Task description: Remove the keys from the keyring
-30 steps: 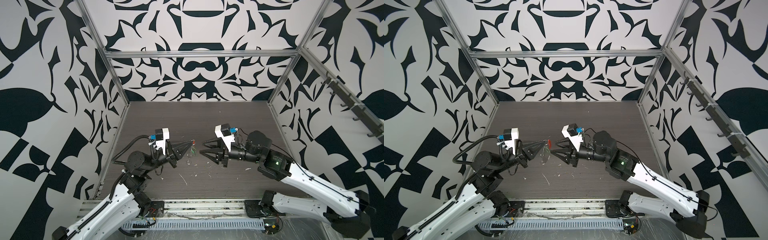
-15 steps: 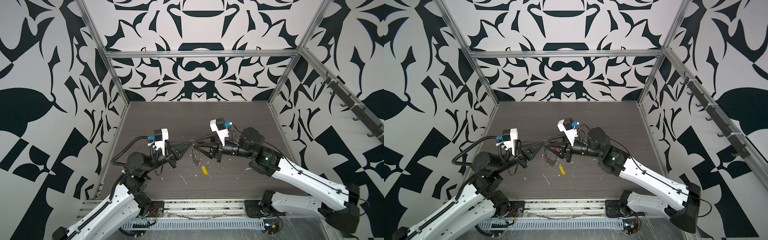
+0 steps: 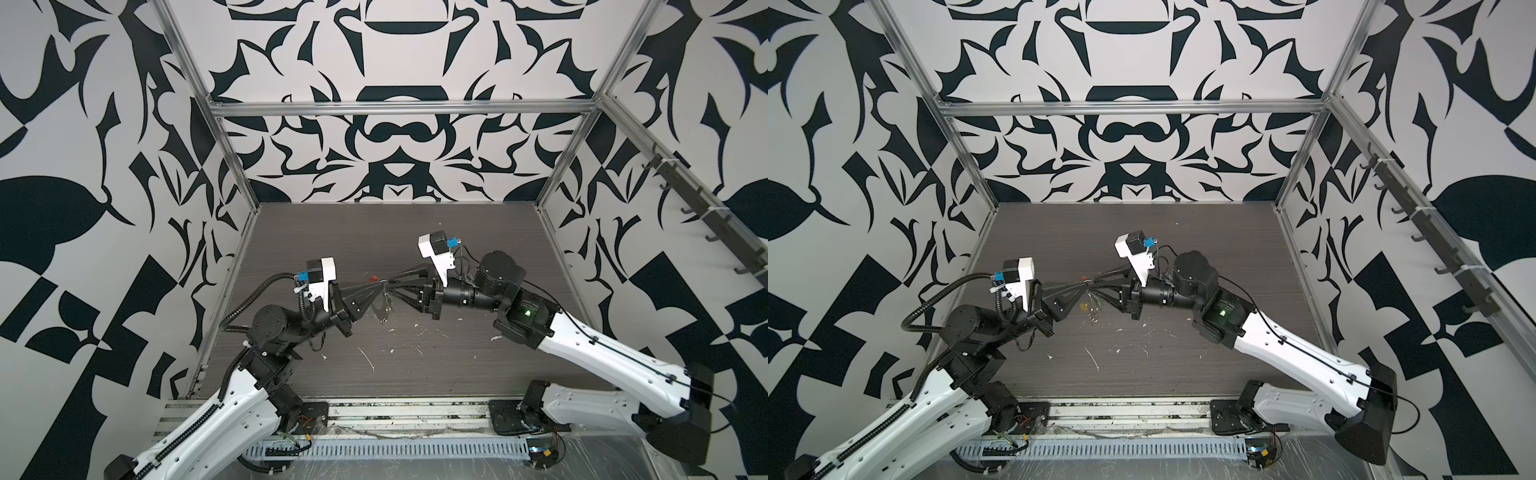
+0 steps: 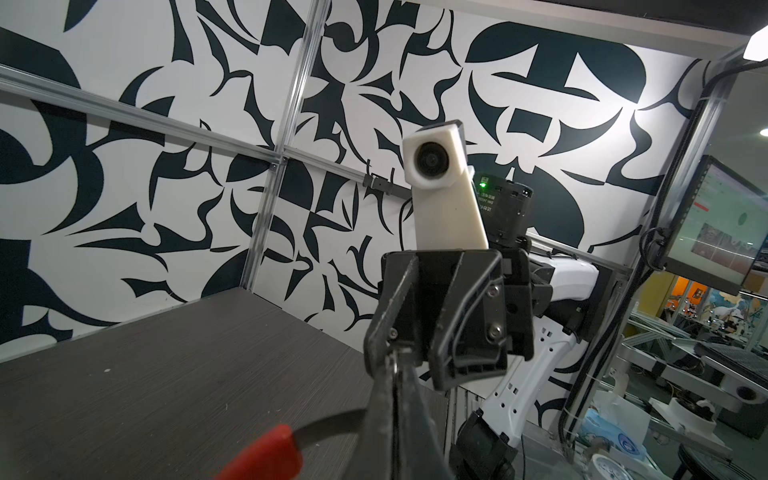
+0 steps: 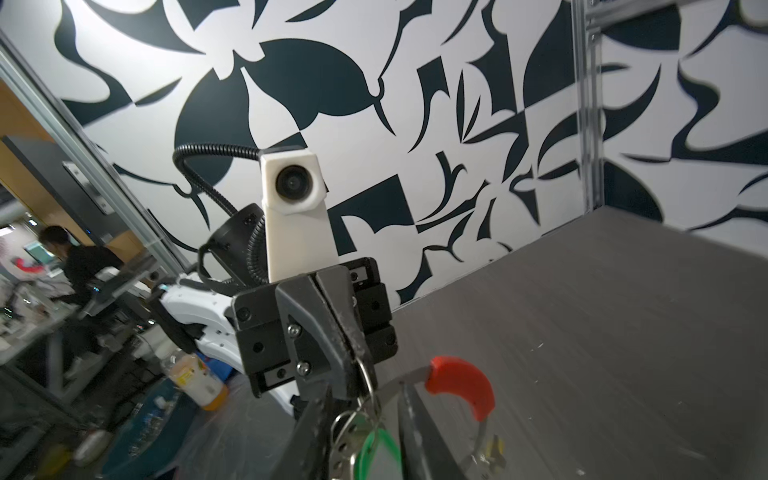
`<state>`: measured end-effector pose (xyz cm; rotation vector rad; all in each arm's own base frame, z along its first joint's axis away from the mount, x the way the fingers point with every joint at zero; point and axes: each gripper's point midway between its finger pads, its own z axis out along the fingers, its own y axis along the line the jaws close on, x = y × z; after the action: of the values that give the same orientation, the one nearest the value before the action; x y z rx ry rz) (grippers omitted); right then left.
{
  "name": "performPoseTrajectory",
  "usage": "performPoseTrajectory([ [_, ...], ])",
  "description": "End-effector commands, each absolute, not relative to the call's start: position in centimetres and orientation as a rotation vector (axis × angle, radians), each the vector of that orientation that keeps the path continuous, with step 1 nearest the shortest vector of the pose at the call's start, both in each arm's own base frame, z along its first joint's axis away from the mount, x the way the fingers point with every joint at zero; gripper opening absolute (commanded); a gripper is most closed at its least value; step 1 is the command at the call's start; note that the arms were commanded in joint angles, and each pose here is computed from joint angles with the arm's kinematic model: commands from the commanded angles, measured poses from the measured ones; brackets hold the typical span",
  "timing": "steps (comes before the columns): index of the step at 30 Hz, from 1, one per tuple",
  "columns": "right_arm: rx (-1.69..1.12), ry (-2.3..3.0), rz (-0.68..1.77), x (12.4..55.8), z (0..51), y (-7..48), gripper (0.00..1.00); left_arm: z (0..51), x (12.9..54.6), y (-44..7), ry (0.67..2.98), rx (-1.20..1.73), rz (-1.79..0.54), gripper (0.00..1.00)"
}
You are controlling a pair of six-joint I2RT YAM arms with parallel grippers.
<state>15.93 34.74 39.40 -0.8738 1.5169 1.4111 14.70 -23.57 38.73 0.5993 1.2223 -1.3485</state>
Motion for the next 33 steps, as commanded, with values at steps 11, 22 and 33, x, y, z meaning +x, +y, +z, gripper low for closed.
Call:
performPoseTrajectory([
  [11, -0.890, 1.442, 1.502, 15.2, 40.9, 35.0, 0.20, 39.5, 14.2, -23.1, 1.171, 0.591, -1.355, 0.00],
  [22, -0.898, 1.502, 1.474, 15.5, 40.3, 34.5, 0.00, 39.4, 14.2, -23.3, 1.201, 0.586, -1.377, 0.05],
  [33, -1.059, 1.732, 1.348, 16.8, 36.6, 30.7, 0.00, 37.1, 14.0, -23.7, 1.393, 0.641, -1.353, 0.37],
])
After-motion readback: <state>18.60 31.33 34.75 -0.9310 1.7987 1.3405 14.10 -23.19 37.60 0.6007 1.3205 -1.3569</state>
